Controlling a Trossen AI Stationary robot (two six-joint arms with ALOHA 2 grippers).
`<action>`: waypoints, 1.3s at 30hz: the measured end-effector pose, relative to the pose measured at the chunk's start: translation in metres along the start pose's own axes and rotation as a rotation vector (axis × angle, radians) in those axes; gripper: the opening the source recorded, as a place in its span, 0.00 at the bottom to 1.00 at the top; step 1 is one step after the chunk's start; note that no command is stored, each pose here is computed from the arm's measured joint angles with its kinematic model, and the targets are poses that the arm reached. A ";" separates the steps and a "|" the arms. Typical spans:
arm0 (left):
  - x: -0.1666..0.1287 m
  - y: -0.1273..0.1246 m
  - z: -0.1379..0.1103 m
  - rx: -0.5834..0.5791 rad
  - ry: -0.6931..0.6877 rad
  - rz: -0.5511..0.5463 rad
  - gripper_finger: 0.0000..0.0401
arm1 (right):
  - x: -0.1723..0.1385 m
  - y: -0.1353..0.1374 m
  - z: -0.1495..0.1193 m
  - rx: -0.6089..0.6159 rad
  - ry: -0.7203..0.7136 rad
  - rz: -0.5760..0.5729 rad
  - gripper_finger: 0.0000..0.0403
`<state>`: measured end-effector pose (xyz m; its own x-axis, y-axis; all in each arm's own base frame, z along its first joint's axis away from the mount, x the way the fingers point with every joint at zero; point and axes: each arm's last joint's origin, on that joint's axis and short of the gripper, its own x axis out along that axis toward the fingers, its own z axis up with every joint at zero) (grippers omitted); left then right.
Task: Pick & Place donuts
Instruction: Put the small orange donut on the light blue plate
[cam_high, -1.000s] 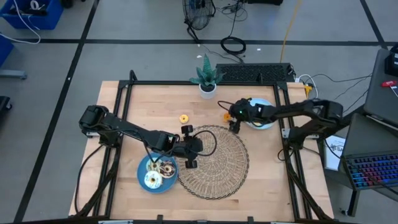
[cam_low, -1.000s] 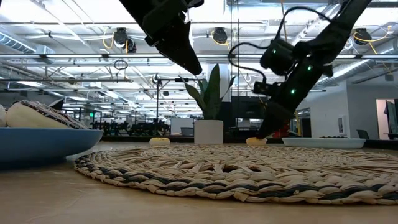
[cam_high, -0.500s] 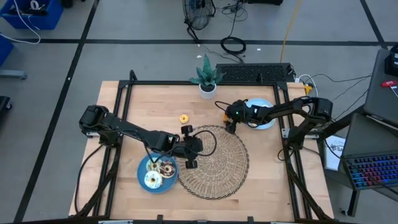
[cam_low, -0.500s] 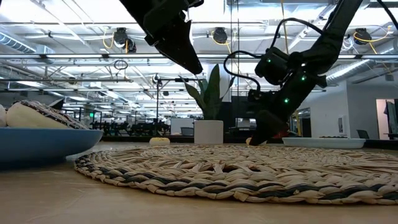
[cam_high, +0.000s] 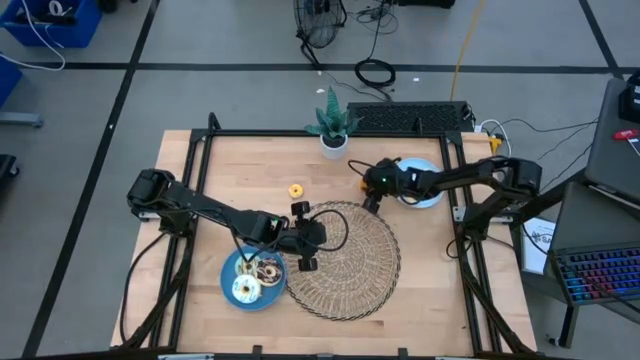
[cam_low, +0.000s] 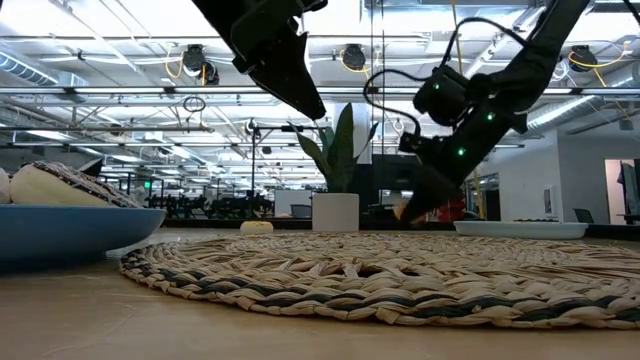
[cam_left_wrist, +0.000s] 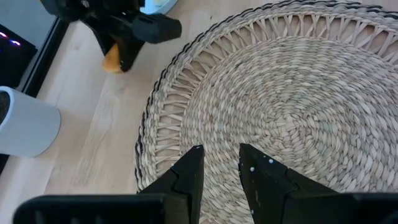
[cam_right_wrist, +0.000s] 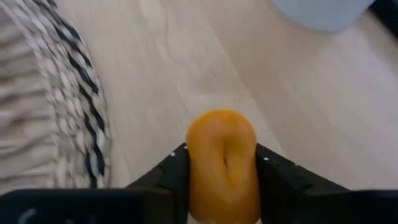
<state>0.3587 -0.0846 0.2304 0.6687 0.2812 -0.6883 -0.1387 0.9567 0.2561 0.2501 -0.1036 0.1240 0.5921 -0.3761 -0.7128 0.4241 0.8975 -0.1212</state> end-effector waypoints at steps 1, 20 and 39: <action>0.000 0.000 0.000 0.000 0.000 0.000 0.26 | -0.003 0.000 0.002 0.002 -0.014 0.001 0.29; 0.000 0.000 0.000 -0.003 -0.001 -0.001 0.26 | -0.119 -0.015 -0.008 0.045 0.096 -0.024 0.22; 0.000 0.000 0.001 -0.005 -0.008 -0.003 0.26 | -0.114 -0.057 -0.022 0.407 0.198 0.078 0.10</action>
<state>0.3594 -0.0849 0.2310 0.6749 0.2778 -0.6837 -0.1403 0.9579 0.2506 0.1430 -0.1068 0.1973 0.5075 -0.2246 -0.8319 0.6417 0.7428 0.1909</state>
